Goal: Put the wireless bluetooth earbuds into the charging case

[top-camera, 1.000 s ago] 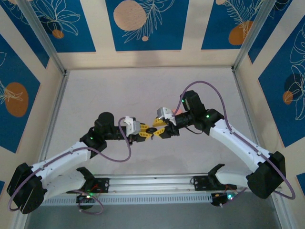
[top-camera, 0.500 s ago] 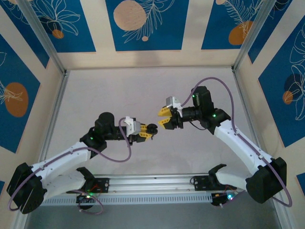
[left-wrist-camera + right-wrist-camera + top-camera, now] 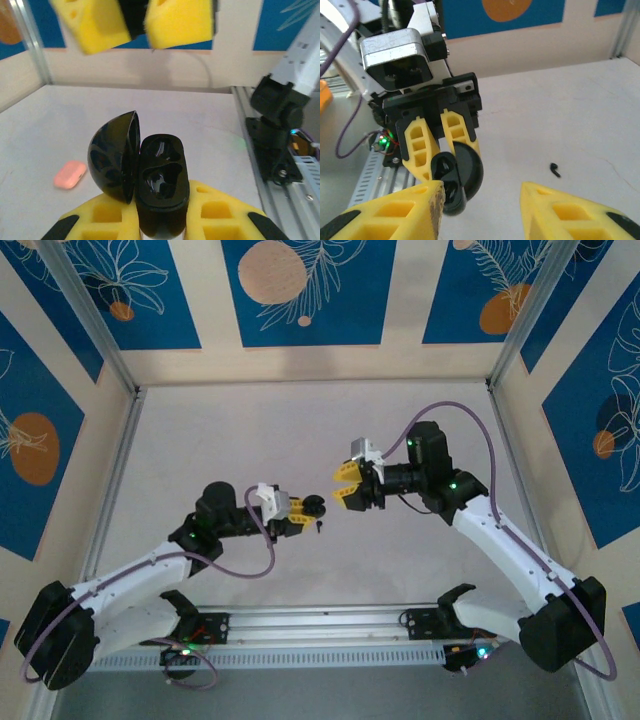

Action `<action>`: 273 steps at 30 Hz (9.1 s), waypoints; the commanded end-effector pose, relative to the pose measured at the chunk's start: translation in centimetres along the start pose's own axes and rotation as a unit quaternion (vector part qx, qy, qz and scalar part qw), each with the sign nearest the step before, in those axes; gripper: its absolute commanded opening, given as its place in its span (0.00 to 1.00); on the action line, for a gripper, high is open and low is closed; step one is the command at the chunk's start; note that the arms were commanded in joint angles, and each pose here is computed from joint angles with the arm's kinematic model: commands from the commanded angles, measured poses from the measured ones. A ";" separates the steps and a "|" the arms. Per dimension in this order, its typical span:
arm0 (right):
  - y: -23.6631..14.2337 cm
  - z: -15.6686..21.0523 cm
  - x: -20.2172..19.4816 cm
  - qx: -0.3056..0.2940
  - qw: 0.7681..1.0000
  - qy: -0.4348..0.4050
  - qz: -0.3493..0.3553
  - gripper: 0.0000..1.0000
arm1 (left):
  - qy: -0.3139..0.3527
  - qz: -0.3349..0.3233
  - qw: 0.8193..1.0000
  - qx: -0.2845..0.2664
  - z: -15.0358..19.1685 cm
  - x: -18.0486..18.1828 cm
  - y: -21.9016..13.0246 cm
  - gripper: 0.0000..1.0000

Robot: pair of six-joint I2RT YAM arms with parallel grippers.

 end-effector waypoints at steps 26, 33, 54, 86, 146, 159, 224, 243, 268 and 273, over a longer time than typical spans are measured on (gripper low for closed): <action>6.5 16.8 -5.5 0.334 0.683 0.588 0.275 0.48 | -0.059 -0.180 0.982 0.018 6.2 4.8 -4.6 0.15; 9.1 19.0 -6.1 0.387 0.665 0.575 0.277 0.46 | -0.063 -0.175 0.982 0.021 6.2 4.5 -4.7 0.15; 12.0 21.9 -7.2 0.421 0.658 0.567 0.261 0.37 | -0.065 -0.171 0.983 0.019 5.7 4.3 -4.8 0.15; 11.5 21.6 -7.5 0.390 0.679 0.558 0.276 0.18 | -0.071 -0.163 0.984 0.031 6.5 4.1 -4.6 0.15; 8.9 6.7 -5.4 0.064 0.927 0.277 0.243 0.18 | -0.103 -0.078 0.989 -0.065 7.9 6.1 1.3 0.12; 9.2 7.9 -5.2 0.105 0.925 0.250 0.266 0.18 | -0.101 -0.083 0.989 -0.076 7.1 6.2 1.0 0.12; 7.1 7.4 -3.9 0.153 0.882 0.415 0.164 0.52 | -0.059 -0.064 0.993 -0.079 5.7 4.8 0.1 0.12; 4.6 3.7 -4.6 0.128 0.884 0.414 0.178 0.50 | -0.140 -0.193 0.970 -0.035 6.5 9.1 -2.9 0.11; 18.2 5.3 -11.0 0.265 0.961 0.080 0.025 0.44 | -0.345 -0.445 0.826 0.011 11.0 14.5 -16.1 0.12; 20.1 6.2 -12.2 0.259 0.965 -0.040 -0.013 0.45 | -0.357 -0.464 0.811 0.008 11.5 14.8 -17.2 0.13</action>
Point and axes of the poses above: each hand's point on the last joint's axis, 136 mm out from that joint toward the fingers, its own y axis out along the fingers, its own x axis along the line the jaws close on, z = x × y, the point moved 2 cm from there along -y, back along the fingers, and after that the axes turned 1 degree about -y, right-handed, at the moved point
